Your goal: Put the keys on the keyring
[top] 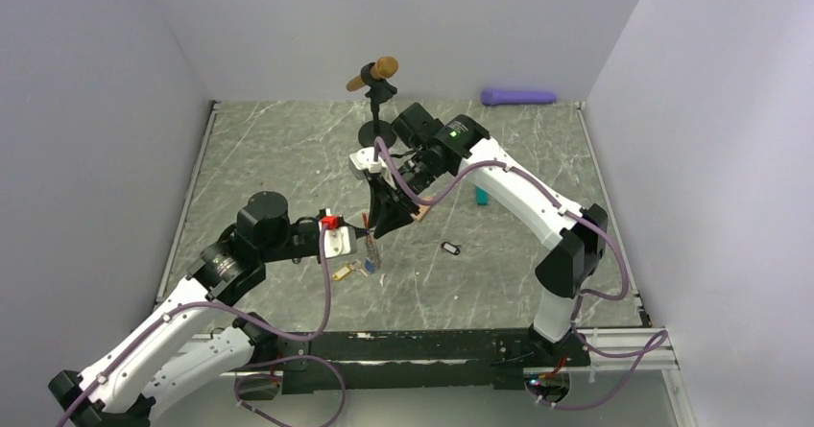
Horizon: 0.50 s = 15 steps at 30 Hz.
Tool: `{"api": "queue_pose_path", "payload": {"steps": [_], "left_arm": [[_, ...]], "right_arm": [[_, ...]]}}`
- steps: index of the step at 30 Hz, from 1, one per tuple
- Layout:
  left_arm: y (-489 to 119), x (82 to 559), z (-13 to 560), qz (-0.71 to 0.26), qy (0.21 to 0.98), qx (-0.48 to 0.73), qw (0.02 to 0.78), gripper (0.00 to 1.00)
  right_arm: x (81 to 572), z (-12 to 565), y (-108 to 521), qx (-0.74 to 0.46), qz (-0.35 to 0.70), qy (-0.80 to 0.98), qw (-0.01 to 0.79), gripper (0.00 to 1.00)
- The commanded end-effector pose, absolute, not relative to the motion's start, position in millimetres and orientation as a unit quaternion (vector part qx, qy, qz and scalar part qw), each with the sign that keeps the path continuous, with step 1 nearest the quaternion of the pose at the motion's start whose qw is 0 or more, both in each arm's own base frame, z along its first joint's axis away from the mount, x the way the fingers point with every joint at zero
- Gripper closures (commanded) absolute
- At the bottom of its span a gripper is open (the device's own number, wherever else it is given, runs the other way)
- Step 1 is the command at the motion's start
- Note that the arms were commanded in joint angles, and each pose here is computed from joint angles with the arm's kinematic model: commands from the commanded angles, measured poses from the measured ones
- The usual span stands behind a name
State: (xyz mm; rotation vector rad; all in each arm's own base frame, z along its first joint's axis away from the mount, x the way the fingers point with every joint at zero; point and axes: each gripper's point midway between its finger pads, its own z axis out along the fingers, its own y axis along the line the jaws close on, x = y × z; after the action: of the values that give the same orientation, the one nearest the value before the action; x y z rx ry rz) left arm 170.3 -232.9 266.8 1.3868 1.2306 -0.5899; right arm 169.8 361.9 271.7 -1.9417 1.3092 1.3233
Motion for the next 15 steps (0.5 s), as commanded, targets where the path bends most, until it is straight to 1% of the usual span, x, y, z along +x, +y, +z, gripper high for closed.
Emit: {"api": "queue_pose_path", "payload": {"steps": [1, 7, 10, 12, 15], "left_arm": [[-227.4, 175.9, 273.4, -0.208, 0.498, 0.609, 0.581, 1.0], [-225.5, 174.7, 270.7, -0.208, 0.499, 0.602, 0.587, 1.0], [-226.4, 168.5, 267.3, -0.209, 0.479, 0.621, 0.584, 1.0], [-227.2, 161.5, 264.1, -0.209, 0.451, 0.64, 0.586, 1.0], [-228.2, 145.7, 258.9, -0.203, 0.383, 0.674, 0.598, 1.0]], "right_arm": [[150.9, 275.2, 355.3, -0.688, 0.521, 0.465, 0.194, 0.6], [148.2, 282.9, 348.6, -0.696, 0.513, 0.457, 0.206, 0.59], [145.5, 284.5, 347.8, -0.697, 0.518, 0.451, 0.205, 0.59], [144.3, 285.8, 348.1, -0.697, 0.522, 0.447, 0.205, 0.59], [143.9, 286.2, 347.3, -0.699, 0.523, 0.442, 0.206, 0.58]]}}
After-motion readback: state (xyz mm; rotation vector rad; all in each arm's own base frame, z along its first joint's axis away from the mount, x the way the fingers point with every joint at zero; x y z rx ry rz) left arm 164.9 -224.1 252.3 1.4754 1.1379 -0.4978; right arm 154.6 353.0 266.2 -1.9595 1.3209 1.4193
